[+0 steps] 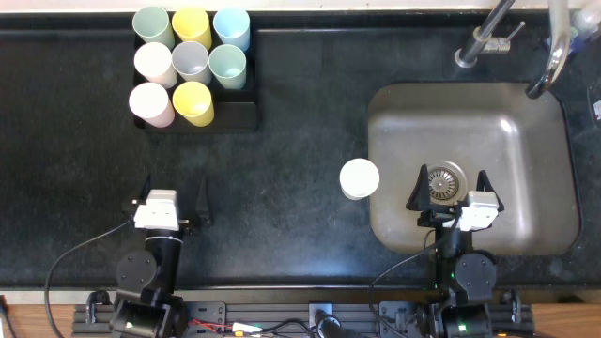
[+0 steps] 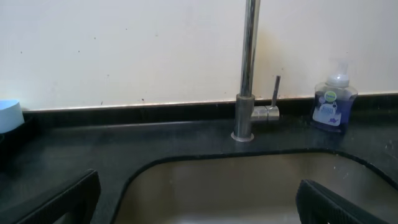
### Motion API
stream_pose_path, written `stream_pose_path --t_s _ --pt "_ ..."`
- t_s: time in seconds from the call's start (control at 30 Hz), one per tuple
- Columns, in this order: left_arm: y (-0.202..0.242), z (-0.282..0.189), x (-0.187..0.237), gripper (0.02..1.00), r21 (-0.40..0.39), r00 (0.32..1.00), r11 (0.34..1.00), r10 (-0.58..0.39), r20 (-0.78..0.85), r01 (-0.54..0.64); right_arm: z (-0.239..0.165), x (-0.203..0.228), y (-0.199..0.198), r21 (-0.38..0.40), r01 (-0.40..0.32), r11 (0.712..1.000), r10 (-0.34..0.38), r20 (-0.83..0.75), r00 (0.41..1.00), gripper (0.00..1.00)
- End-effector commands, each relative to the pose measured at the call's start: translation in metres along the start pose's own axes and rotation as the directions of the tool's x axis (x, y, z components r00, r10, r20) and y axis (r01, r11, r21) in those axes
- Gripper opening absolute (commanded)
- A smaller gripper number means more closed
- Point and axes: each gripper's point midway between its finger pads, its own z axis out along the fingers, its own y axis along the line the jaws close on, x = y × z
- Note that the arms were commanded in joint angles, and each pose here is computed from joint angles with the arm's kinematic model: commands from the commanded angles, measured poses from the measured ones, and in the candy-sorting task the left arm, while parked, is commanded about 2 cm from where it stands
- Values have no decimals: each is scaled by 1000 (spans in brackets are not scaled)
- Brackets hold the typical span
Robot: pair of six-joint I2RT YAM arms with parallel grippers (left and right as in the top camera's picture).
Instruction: Store Cups
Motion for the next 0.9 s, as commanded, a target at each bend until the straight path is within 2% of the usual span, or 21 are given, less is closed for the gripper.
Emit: stream_pose_path --t_s 0.03,0.9 --pt "7 0 0 998 -25 1000 1000 10 12 -10 0 3 -1 4 2 1000 -2 2 1000 996" --pt "9 0 -1 998 -32 1000 999 11 12 -10 0 3 -1 4 2 1000 -2 2 1000 998"
